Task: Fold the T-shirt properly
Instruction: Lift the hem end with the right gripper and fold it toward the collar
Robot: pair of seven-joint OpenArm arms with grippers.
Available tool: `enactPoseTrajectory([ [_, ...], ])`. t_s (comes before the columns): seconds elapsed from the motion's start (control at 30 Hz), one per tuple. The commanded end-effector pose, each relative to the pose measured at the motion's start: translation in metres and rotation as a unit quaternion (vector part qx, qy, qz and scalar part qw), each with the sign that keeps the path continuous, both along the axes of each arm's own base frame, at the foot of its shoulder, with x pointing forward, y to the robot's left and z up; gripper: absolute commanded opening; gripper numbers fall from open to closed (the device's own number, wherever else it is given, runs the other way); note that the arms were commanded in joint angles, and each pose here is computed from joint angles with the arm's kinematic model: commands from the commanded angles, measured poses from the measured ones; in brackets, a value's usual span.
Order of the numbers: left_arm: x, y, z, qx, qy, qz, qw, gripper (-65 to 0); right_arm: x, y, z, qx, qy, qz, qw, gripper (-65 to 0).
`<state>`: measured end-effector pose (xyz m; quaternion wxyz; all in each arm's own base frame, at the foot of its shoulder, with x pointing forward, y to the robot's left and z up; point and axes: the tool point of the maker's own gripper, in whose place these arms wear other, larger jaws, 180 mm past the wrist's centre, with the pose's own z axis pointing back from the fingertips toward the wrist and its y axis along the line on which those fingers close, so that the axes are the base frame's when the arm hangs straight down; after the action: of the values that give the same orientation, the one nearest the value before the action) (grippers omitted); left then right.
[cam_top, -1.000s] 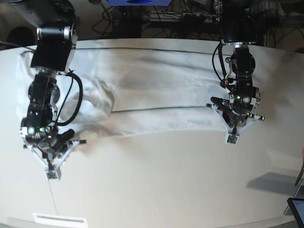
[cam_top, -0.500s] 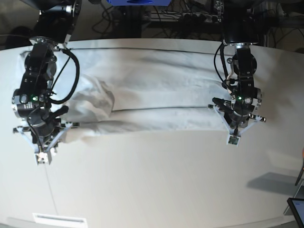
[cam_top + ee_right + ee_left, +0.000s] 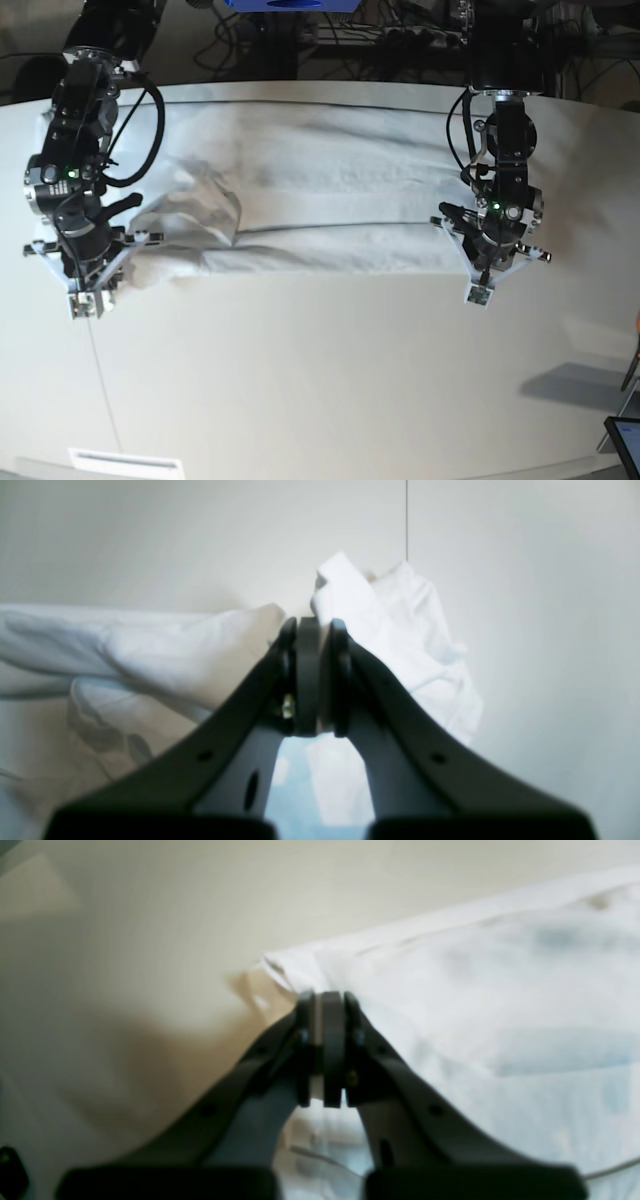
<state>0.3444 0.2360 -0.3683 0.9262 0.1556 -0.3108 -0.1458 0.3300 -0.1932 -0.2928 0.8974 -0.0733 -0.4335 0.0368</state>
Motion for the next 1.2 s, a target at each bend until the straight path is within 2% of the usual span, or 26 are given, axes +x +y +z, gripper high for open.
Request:
enactPoseTrajectory([
  [0.0, 0.012, 0.002, 0.017, 0.006, -0.027, -0.001, 1.000, -65.0, 0.001, -0.004, 0.010, -0.003, -0.018, -0.006, 0.9998, -64.9],
  [0.27, 0.010, 0.005, 0.015, 0.009, -0.024, 0.000, 1.000, -65.0, -0.020, -0.008, -0.012, -0.001, 0.013, -0.015, 0.9998, -65.0],
  [0.47, 0.008, 0.002, 0.010, 0.024, -0.012, -0.021, 0.999, -65.0, -0.043, -0.036, -0.024, 0.021, 0.026, -0.084, 0.9959, -65.0],
  [0.57, 0.008, 0.002, 0.010, 0.024, -0.012, -0.021, 0.999, -65.0, -0.056, -0.045, -0.032, 0.019, 0.040, -0.099, 0.9941, -65.0],
  [0.83, 0.012, 0.001, 0.014, 0.023, -0.018, -0.021, 0.999, -65.0, -0.083, -0.023, -0.059, 0.031, 0.091, -0.067, 0.9931, -65.0],
  [1.0, 0.012, -0.005, 0.012, 0.022, -0.015, -0.029, 0.999, -65.0, -0.088, -0.015, -0.064, 0.037, 0.100, -0.057, 0.9927, -65.0],
  [1.07, 0.010, -0.013, 0.007, 0.024, -0.009, -0.042, 0.999, -65.0, -0.086, -0.010, -0.062, 0.057, 0.092, -0.052, 0.9928, -65.0],
  [1.17, 0.008, -0.020, 0.004, 0.024, -0.005, -0.051, 0.998, -65.0, -0.090, 0.001, -0.064, 0.109, 0.091, -0.045, 0.9889, -65.0],
])
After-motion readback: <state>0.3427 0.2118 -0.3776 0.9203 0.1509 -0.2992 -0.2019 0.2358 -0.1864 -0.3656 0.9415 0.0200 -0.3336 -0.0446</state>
